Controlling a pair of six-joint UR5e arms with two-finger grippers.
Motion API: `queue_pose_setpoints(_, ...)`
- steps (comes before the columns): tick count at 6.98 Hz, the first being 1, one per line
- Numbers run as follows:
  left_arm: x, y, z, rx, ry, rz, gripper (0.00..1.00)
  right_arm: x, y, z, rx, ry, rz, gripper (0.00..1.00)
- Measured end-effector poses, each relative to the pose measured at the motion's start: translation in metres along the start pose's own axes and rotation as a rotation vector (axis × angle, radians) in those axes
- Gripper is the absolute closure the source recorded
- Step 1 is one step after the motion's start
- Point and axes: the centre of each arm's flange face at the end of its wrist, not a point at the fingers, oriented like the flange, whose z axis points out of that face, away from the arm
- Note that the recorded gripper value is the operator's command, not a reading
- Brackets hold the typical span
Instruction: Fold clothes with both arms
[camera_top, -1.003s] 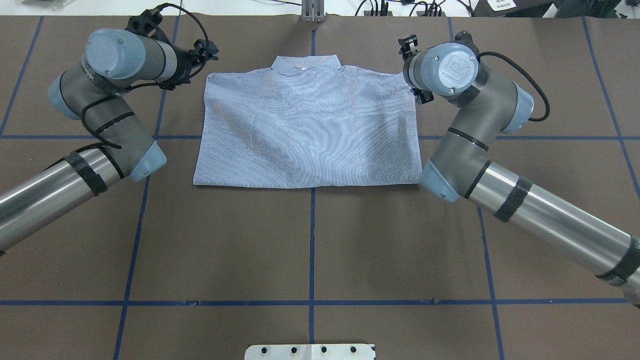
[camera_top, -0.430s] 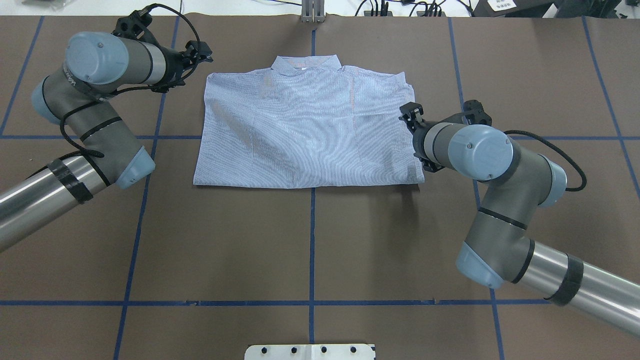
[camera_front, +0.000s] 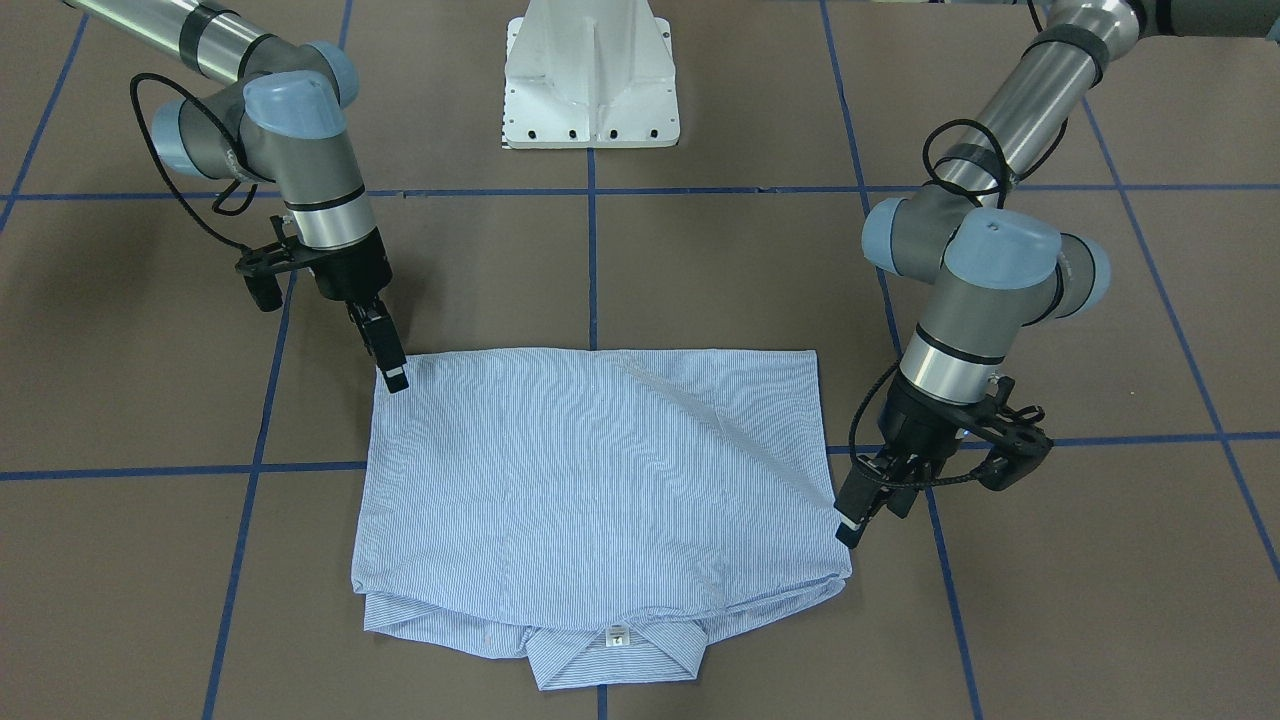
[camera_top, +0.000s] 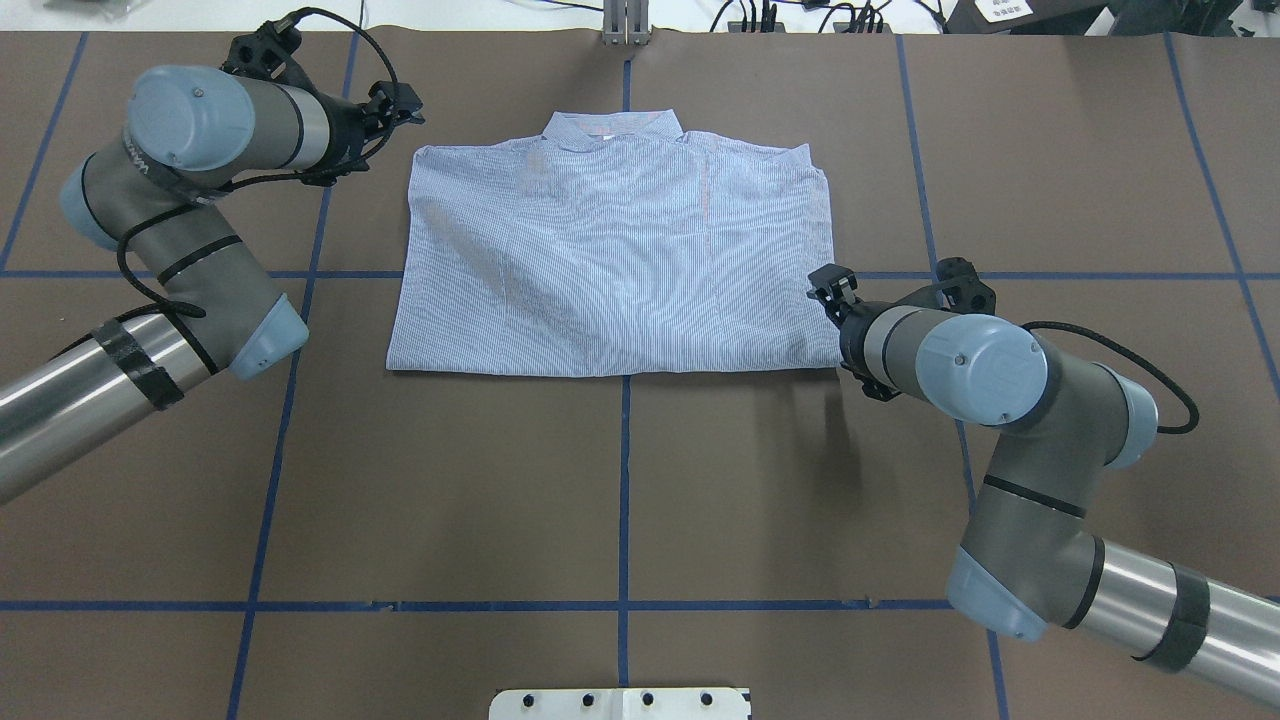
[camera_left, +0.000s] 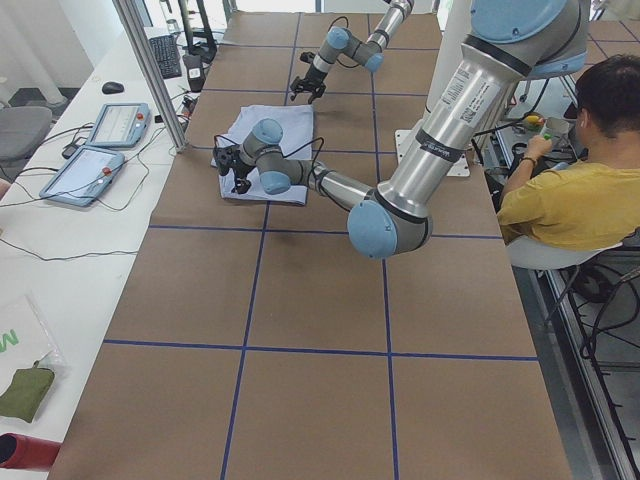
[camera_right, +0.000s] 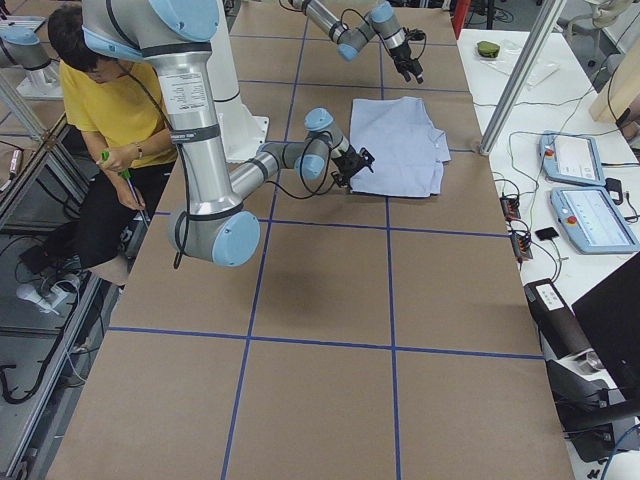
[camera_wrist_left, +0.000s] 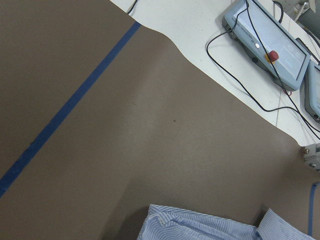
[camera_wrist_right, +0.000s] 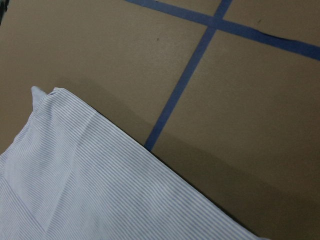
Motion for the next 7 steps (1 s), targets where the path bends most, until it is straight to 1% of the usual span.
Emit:
queue_pose_setpoints(1, 0.0, 0.0, 0.0, 0.0, 0.0, -0.001, 0.01, 0.01, 0.004, -0.001, -0.007, 0.011, -0.009, 0.0)
queue_pose_setpoints(2, -0.001, 0.0, 0.0, 0.001, 0.0, -0.002, 0.01, 0.015, 0.008, 0.001, -0.011, 0.019, -0.016, 0.03)
queue_pose_setpoints(3, -0.001, 0.0, 0.0, 0.001, -0.002, -0.002, 0.01, 0.017, 0.012, 0.004, -0.013, 0.024, -0.019, 0.13)
queue_pose_setpoints(4, -0.002, 0.0, 0.0, 0.001, -0.002, -0.002, 0.01, 0.018, 0.013, 0.008, -0.01, 0.028, -0.02, 0.18)
queue_pose_setpoints(5, -0.002, 0.0, 0.0, 0.001, -0.002, -0.003, 0.01, 0.018, 0.013, 0.011, -0.005, 0.032, -0.019, 0.18)
queue_pose_setpoints(6, -0.002, 0.0, 0.0, 0.0, -0.002, -0.004, 0.01, 0.019, 0.011, 0.014, 0.0, 0.037, -0.019, 0.27)
queue_pose_setpoints(7, -0.002, 0.001, 0.0, 0.0, -0.002, -0.003, 0.01, 0.021, 0.01, 0.017, 0.005, 0.042, -0.02, 0.87)
